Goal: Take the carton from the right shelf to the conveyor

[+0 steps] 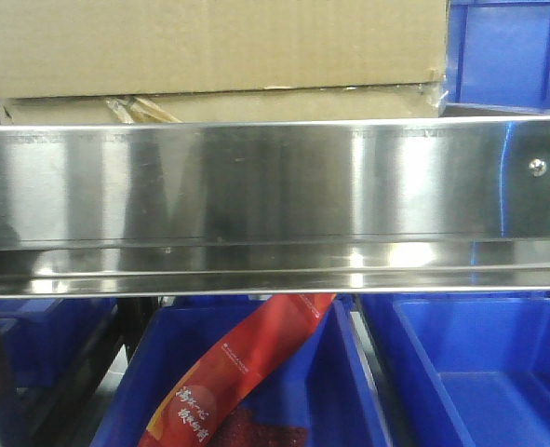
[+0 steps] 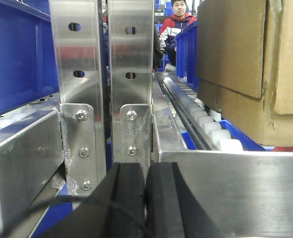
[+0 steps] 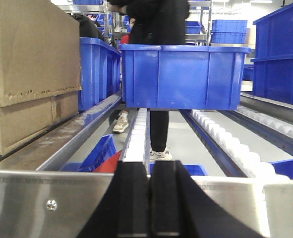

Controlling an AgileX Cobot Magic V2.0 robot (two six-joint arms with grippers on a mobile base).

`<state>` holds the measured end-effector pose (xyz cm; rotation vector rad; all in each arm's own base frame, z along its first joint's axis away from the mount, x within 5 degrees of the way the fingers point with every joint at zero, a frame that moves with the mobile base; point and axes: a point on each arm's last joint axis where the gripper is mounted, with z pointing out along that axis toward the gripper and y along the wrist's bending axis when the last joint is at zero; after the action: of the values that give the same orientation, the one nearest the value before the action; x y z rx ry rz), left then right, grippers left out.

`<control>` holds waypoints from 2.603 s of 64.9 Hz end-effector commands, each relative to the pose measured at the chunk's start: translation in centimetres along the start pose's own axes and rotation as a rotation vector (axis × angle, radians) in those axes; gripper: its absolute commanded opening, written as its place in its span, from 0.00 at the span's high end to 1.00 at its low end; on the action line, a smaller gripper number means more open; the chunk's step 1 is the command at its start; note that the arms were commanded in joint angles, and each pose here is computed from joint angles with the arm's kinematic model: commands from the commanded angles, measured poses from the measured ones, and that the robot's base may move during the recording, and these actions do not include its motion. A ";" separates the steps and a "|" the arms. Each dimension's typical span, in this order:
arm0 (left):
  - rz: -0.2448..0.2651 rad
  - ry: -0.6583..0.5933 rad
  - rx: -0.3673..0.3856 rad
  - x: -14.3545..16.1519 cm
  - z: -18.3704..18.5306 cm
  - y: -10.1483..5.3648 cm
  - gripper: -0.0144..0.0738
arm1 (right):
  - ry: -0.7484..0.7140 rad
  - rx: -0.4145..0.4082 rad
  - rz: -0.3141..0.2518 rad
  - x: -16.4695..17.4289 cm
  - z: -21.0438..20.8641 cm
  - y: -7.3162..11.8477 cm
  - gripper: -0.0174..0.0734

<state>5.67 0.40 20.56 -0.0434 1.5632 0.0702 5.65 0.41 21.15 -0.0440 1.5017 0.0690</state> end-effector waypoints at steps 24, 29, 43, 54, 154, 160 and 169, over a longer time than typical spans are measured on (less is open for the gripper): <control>-0.003 -0.022 -0.003 -0.2 0.0 0.0 0.84 | -0.028 0.007 -0.004 -0.3 0.0 0.0 0.89; -0.003 -0.022 -0.003 -0.2 0.0 0.0 0.84 | -0.028 0.007 -0.004 -0.3 0.0 0.0 0.89; -0.004 -0.024 -0.003 -0.3 0.0 0.0 0.84 | -0.066 0.010 -0.004 -0.6 -0.1 -0.1 0.89; -0.008 -0.065 -0.005 -0.6 -0.1 0.0 0.84 | -0.103 0.012 -0.004 -0.9 -0.1 -0.1 0.89; 0.017 0.101 0.485 -26.0 9.0 -7.0 0.27 | 0.110 -0.282 0.060 -22.5 10.4 4.4 0.19; -0.002 0.176 0.485 -27.3 11.8 -8.4 0.27 | 0.213 -0.300 0.045 -23.5 12.8 5.4 0.19; -0.063 0.354 0.413 -28.8 15.9 -9.3 0.27 | 0.368 -0.312 0.019 -26.0 16.3 6.5 0.19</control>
<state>20.25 -8.16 48.62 0.3002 1.8078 -0.3232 18.14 6.89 47.09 -0.2841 1.7676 0.3289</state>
